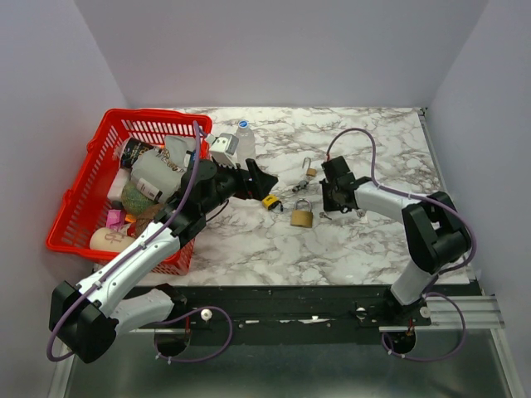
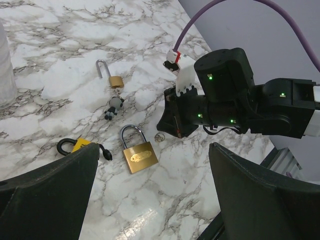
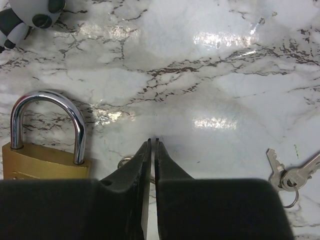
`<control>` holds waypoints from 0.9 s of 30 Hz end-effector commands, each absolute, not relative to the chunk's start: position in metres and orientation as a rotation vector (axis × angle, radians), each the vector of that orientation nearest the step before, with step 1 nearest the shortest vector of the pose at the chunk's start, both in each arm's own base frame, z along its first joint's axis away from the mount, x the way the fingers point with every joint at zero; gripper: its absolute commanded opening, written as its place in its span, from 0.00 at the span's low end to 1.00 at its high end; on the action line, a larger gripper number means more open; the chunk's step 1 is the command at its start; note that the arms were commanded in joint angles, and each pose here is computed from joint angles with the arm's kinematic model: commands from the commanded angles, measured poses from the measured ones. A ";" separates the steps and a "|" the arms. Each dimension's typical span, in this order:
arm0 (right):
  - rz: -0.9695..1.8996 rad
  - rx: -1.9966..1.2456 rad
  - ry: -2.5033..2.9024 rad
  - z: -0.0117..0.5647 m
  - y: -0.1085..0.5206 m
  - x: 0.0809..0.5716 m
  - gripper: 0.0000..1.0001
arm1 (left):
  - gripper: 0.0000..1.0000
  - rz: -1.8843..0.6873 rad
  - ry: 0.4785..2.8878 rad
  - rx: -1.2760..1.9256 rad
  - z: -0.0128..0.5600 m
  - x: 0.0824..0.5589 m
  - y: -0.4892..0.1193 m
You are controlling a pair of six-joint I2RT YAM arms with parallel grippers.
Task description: Unlock with the key
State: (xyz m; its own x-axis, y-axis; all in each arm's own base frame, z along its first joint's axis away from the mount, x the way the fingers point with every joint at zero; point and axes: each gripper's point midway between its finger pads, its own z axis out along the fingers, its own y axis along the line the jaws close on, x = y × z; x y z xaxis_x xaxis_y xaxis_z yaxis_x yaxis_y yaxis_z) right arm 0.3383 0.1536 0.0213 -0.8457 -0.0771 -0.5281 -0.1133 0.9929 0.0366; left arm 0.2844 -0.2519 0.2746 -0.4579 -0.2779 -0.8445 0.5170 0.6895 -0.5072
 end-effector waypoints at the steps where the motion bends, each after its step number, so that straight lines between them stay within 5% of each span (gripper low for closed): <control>1: 0.093 -0.113 2.599 0.028 0.149 0.322 0.20 | 0.99 -0.942 1.823 0.207 0.274 0.283 -0.255; 7: 0.177 -0.163 2.583 0.033 0.158 0.311 0.42 | 0.99 -0.947 1.822 0.208 0.274 0.283 -0.255; 27: 0.293 -0.015 2.621 0.017 0.175 0.309 0.43 | 0.99 -0.946 1.805 0.205 0.280 0.281 -0.252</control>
State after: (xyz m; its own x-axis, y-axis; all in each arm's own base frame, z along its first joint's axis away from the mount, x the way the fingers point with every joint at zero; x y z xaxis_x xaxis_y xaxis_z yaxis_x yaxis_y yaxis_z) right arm 0.3065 0.1648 0.0216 -0.8737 0.0156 -0.4862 -0.0753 0.9831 0.1669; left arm 0.2844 -0.2519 0.2745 -0.4583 -0.2776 -0.8444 0.5171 0.6894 -0.5073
